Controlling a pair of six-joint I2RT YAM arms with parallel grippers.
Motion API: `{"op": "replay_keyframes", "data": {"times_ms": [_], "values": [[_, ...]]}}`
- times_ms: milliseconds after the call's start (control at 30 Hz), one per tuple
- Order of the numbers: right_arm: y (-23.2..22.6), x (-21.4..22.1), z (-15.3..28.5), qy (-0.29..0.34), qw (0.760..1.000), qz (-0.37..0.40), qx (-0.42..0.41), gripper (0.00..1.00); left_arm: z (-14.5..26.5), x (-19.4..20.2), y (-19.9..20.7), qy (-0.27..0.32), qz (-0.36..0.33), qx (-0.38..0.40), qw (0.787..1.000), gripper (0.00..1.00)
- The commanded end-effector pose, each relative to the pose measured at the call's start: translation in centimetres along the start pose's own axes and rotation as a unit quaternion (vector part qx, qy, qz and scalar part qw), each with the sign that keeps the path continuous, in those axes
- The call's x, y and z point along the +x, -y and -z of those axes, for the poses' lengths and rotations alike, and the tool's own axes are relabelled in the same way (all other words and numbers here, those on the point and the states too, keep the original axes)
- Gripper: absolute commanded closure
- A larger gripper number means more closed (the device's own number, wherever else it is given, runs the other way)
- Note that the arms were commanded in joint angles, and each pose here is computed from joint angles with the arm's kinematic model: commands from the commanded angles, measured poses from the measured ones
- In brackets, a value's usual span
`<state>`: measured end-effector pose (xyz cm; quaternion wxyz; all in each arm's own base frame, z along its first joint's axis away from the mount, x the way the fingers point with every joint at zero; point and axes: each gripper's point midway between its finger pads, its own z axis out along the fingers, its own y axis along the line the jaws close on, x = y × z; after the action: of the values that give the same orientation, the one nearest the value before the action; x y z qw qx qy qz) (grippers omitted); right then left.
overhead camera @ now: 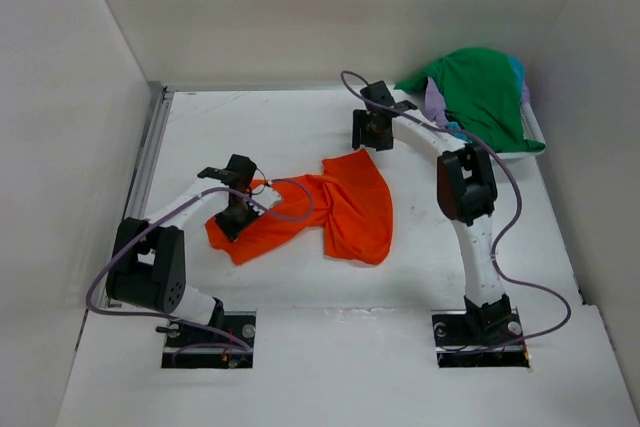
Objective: Fold and stack the t-shirts
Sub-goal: Move the tshirt to the center of the board, then flatten out the tshirt
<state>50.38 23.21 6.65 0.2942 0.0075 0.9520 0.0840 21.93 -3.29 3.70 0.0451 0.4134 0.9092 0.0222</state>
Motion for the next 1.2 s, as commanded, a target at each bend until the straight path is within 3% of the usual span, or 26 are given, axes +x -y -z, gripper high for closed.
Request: {"op": "replay_keyframes", "data": {"times_ms": [0,133,267,333,367,567,700,800,833,900,1067,1167], "values": [[0.7,-0.1,-0.9,-0.008,1.0,0.015,0.017,0.31,0.6,0.0,0.0,0.01,0.008,-0.006,1.0,0.96],[1.1,1.7,-2.0,-0.04,0.999,0.017,0.023,0.36,0.7,-0.3,-0.2,0.013,0.013,-0.008,1.0,0.96],[0.1,2.2,-2.1,-0.055,0.998,0.022,0.015,0.69,0.7,-0.2,-0.4,0.014,0.018,-0.009,1.0,0.96],[-0.4,2.5,-2.0,-0.067,0.998,0.021,0.001,0.94,0.7,0.0,-0.5,0.015,0.024,-0.011,1.0,0.97],[-0.6,2.6,-1.8,-0.07,0.997,0.02,-0.005,1.0,0.8,0.1,-0.5,0.017,0.026,-0.011,0.999,0.97],[-1.0,1.2,-0.1,-0.049,0.999,0.017,-0.011,1.0,1.3,0.4,-0.6,0.024,0.038,-0.008,0.999,1.0],[-2.0,-2.8,3.9,0.015,0.999,0.016,-0.03,1.0,2.8,-0.9,-3.1,0.058,0.059,-0.045,0.996,1.0],[-3.0,-9.1,10.0,0.113,0.992,0.006,-0.058,1.0,5.8,-3.4,-7.4,0.106,0.077,-0.093,0.987,1.0],[-1.9,-19.1,19.7,0.263,0.962,-0.016,-0.073,1.0,11.5,-7.3,-14.8,0.167,0.088,-0.171,0.967,1.0],[-1.4,-23.0,25.8,0.339,0.937,-0.024,-0.087,1.0,15.8,-9.2,-18.7,0.206,0.101,-0.219,0.948,1.0],[-0.7,-25.9,38.0,0.456,0.882,-0.021,-0.113,1.0,27.0,-11.5,-24.9,0.3,0.113,-0.337,0.885,1.0],[-0.3,-24.6,41.1,0.47,0.875,-0.015,-0.118,1.0,29.5,-11.2,-25.3,0.297,0.083,-0.374,0.875,1.0]]}}
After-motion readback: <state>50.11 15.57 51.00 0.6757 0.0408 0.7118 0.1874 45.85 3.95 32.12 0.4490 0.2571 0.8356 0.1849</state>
